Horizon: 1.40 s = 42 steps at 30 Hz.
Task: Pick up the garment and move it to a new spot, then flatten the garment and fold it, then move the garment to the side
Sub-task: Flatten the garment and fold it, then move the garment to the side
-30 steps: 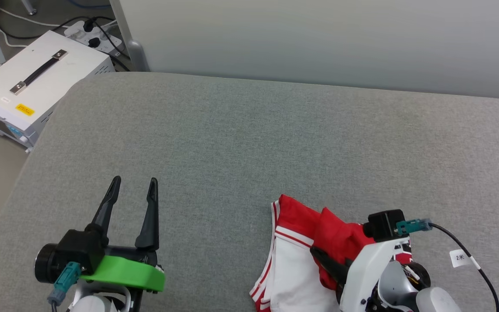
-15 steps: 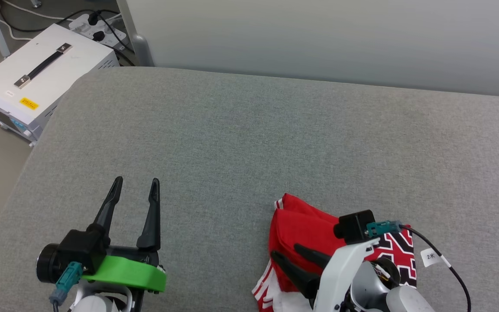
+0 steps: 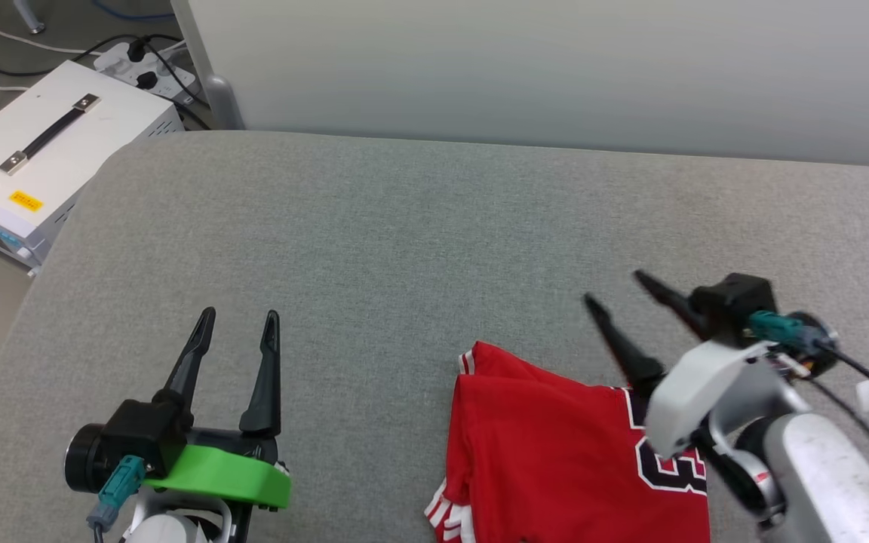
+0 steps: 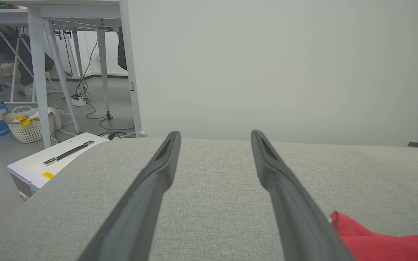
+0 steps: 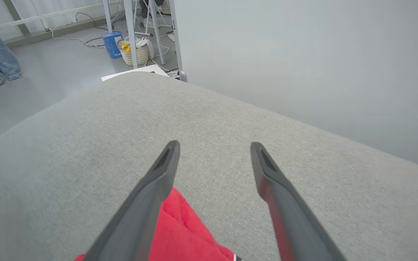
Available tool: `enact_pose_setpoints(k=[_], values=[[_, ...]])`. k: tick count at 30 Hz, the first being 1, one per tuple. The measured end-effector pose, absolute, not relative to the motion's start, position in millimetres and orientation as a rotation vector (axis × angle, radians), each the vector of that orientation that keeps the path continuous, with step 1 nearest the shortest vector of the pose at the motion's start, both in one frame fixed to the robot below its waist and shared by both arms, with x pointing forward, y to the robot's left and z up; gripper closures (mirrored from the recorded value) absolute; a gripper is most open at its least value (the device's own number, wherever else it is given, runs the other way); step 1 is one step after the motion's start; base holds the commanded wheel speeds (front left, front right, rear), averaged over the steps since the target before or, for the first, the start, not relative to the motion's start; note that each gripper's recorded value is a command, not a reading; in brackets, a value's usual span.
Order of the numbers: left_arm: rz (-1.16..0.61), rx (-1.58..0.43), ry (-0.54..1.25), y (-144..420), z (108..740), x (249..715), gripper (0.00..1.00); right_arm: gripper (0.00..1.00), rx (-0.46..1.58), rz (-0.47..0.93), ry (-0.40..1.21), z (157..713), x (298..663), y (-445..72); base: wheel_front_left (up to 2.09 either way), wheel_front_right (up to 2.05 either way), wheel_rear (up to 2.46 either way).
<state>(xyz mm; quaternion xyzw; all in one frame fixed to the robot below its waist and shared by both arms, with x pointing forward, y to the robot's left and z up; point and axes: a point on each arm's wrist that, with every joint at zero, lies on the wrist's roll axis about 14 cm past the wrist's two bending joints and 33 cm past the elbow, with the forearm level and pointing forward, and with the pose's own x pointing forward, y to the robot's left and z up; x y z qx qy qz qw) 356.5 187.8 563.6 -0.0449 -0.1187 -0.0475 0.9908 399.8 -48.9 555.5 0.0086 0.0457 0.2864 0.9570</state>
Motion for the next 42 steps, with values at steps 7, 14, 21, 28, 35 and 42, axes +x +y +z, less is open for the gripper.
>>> enact_pose_setpoints(k=[7,14,21,28,35,42], values=[[-0.120,-0.096,-0.242,179.2,564.9,359.4,0.00,0.00,-0.183,0.406,-0.092,584.1,417.9,-118.8,0.00,0.00,0.00],[-0.153,-0.107,-0.238,167.0,564.0,361.0,0.00,0.00,-0.149,0.220,-0.191,593.9,408.3,-176.0,0.00,0.00,0.00],[-0.184,-0.129,-0.234,154.9,562.8,361.3,0.00,0.00,-0.080,0.115,-0.244,587.9,381.8,-194.5,0.00,0.00,0.00],[-0.183,-0.137,-0.230,153.4,561.1,359.3,0.00,0.00,-0.031,0.095,-0.228,574.8,368.7,-190.0,0.00,0.00,0.00],[-0.181,-0.142,-0.239,152.8,563.8,358.0,0.00,0.00,-0.028,0.102,-0.232,576.0,368.3,-187.2,0.00,0.00,0.00],[-0.177,-0.142,-0.235,153.9,562.6,356.7,0.00,0.00,0.000,0.125,-0.164,567.2,370.1,-179.5,0.00,0.00,0.00]])
